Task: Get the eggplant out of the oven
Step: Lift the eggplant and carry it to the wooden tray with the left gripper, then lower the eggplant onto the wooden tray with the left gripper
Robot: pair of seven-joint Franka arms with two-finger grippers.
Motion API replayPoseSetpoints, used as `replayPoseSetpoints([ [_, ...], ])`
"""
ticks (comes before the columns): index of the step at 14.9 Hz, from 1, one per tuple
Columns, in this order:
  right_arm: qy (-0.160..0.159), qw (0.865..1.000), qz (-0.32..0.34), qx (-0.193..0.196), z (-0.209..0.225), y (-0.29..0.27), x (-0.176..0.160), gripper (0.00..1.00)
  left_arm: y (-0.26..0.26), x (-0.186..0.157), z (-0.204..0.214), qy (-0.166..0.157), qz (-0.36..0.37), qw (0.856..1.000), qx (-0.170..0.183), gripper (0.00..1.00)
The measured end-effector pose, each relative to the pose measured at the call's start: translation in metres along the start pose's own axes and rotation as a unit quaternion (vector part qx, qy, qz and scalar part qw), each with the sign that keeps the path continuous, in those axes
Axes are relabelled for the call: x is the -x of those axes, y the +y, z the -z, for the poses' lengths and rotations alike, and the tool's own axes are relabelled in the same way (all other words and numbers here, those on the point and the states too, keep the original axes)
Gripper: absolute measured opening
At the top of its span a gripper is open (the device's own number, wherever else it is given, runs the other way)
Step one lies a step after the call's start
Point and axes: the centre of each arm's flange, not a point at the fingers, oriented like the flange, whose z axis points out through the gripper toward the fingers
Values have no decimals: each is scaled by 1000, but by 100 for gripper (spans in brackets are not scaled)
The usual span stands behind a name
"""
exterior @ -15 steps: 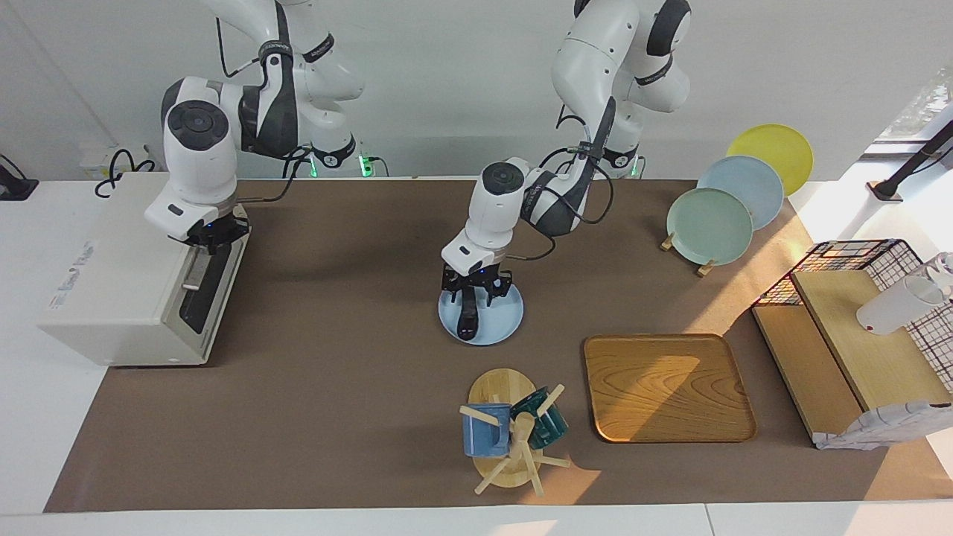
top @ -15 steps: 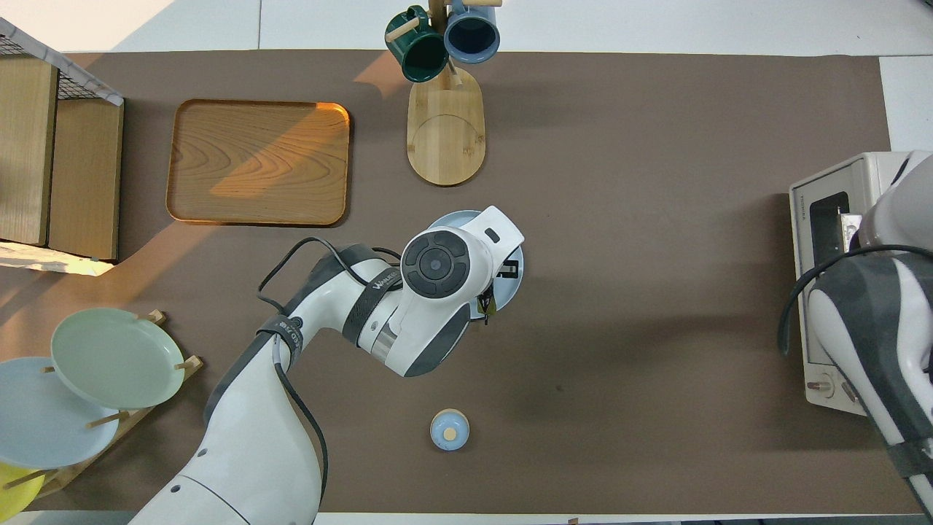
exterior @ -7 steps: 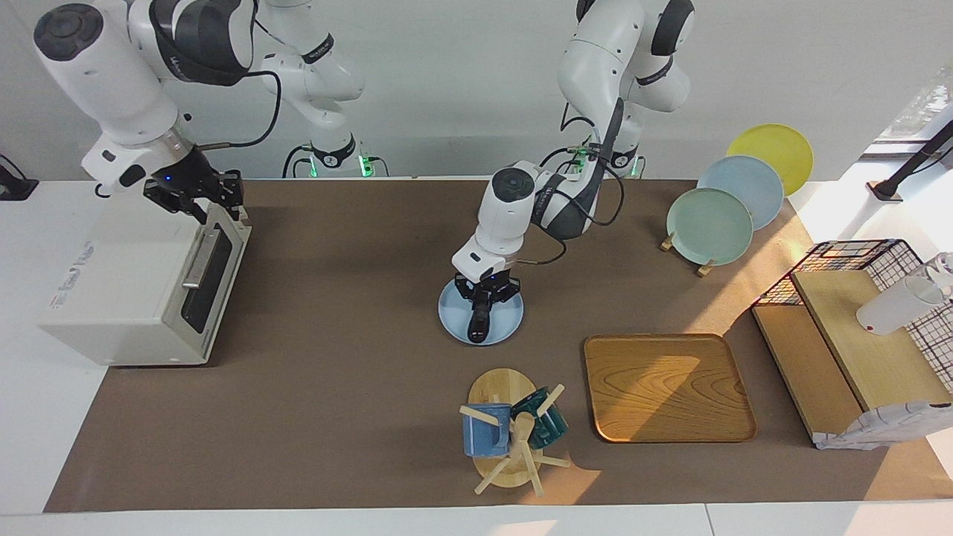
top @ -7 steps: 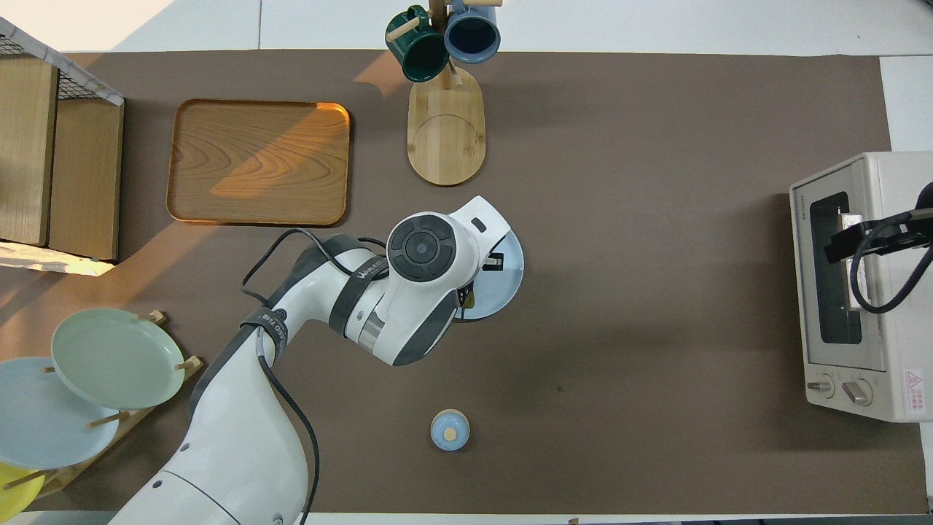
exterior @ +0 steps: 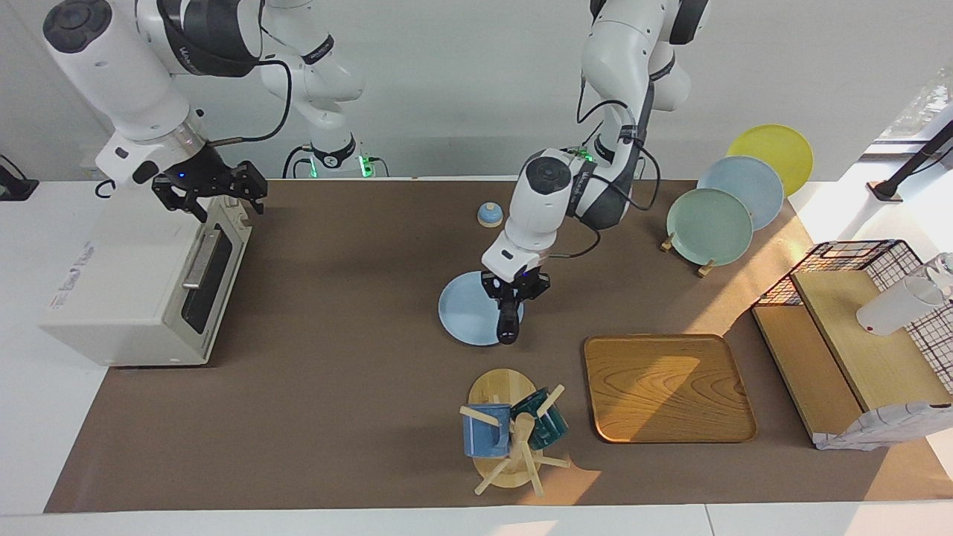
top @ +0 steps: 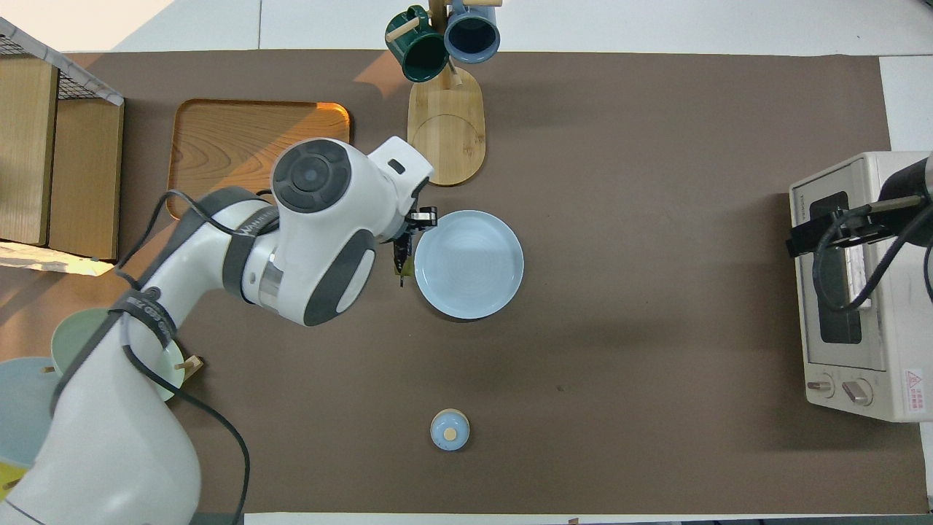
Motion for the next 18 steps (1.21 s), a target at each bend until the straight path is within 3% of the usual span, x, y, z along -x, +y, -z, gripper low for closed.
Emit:
replayPoseSetpoints([
  [5,-4,1000,5,2,1,-17,-5,100,-114,-59,19,6,66,998,-7,32],
  [11,-4,1000,-1,2,6,-13,1,100,-237,-93,10,4,77,997,-16,32],
  [18,7,1000,-20,2,16,3,10,100,-246,-111,-36,7,77,997,-13,32],
])
